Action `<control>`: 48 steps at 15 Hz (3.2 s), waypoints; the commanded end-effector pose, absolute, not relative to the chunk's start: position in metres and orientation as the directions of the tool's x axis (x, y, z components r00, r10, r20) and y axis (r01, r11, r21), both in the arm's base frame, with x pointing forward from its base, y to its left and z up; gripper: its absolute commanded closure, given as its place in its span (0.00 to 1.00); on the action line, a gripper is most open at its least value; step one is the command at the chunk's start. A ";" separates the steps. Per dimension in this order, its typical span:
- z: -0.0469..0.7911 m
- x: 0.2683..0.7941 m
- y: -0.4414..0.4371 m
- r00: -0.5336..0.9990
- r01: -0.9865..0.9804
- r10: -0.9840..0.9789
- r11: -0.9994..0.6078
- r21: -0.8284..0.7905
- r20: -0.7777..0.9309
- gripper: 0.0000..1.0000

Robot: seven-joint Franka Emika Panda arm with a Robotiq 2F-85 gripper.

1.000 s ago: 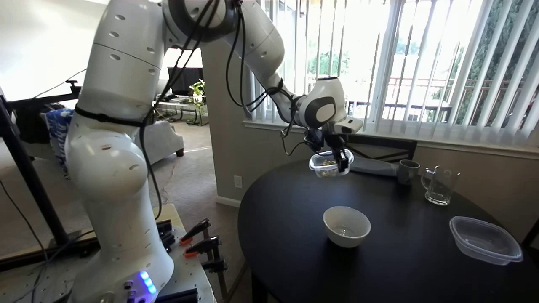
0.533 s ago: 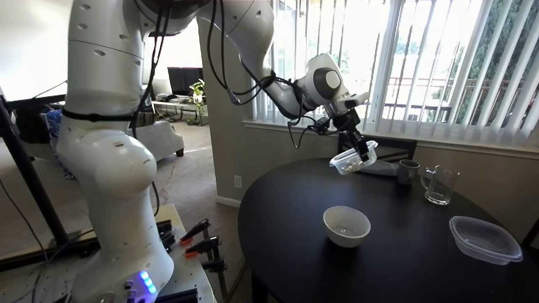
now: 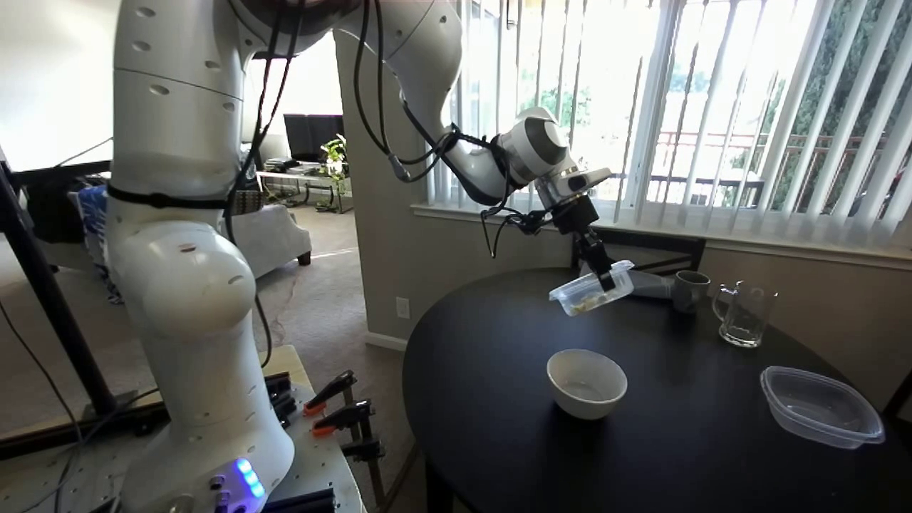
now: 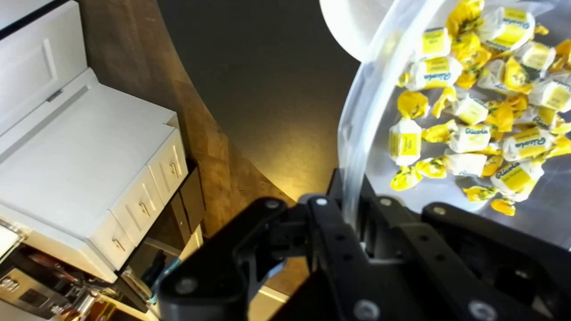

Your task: Empty the contents of the clear lunch box into the white bowl

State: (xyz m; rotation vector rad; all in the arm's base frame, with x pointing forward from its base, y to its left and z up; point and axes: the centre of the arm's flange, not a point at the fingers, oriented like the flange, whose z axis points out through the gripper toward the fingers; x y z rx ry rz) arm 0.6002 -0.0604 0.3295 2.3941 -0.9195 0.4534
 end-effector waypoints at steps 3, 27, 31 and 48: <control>0.335 0.596 -0.079 0.664 -0.747 -0.561 -0.535 0.395 0.494 0.99; 0.274 0.606 -0.121 0.714 -0.622 -0.505 -0.138 0.771 0.485 0.99; 0.259 0.602 -0.120 0.730 -0.586 -0.502 -0.109 0.803 0.464 0.99; 0.313 0.634 -0.063 0.775 -0.581 -0.315 -0.016 0.814 0.548 0.99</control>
